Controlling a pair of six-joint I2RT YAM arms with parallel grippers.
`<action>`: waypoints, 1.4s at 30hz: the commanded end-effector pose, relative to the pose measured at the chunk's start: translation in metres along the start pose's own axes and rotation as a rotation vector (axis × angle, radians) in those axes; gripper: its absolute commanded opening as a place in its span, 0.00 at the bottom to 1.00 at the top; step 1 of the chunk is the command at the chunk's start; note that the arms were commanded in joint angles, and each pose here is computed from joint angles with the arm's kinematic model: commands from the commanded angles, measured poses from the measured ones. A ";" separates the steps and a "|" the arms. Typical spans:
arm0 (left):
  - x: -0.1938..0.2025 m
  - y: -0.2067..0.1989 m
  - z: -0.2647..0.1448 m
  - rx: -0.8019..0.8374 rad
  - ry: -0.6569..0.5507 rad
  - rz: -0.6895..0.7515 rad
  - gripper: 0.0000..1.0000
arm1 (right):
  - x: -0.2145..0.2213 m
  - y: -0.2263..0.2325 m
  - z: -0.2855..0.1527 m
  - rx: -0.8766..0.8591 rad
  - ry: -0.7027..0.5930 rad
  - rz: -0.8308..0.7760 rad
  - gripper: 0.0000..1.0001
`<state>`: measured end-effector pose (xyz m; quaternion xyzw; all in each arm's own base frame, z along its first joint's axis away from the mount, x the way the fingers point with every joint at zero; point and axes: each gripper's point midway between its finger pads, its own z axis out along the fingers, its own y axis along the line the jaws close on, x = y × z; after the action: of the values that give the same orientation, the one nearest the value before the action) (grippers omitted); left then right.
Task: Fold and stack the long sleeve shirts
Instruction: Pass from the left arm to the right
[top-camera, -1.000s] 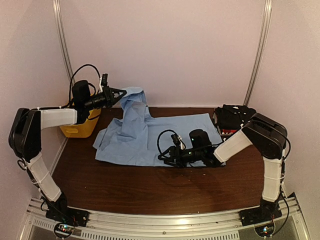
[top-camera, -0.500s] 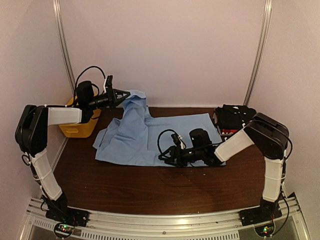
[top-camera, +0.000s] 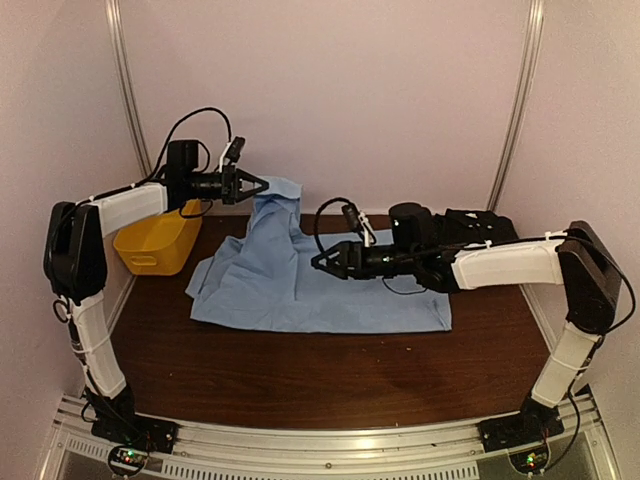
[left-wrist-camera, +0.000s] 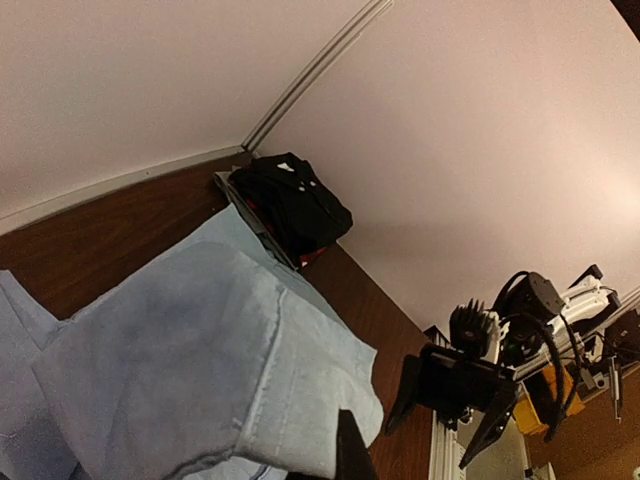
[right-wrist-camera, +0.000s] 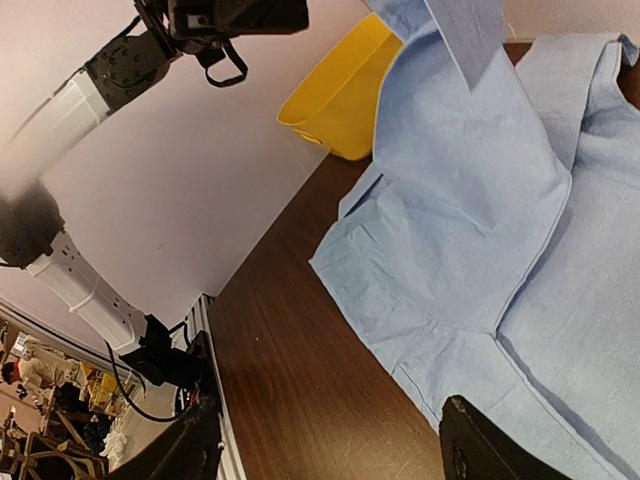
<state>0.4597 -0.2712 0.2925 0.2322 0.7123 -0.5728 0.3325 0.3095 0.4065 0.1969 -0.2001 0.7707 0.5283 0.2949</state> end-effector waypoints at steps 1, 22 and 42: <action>0.023 0.005 0.001 0.021 0.111 0.062 0.00 | -0.033 0.015 -0.010 0.049 -0.065 -0.124 0.78; 0.046 -0.011 0.000 0.016 0.167 0.116 0.00 | -0.099 -0.002 0.042 0.147 -0.170 0.092 0.85; 0.059 -0.017 0.011 0.036 0.195 0.136 0.00 | -0.107 -0.021 0.087 -0.008 -0.203 0.231 0.49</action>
<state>0.4182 -0.2866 0.2441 0.3197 0.7299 -0.5354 0.2798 0.4175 0.4728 0.2192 -0.0590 0.7752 0.5491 0.3067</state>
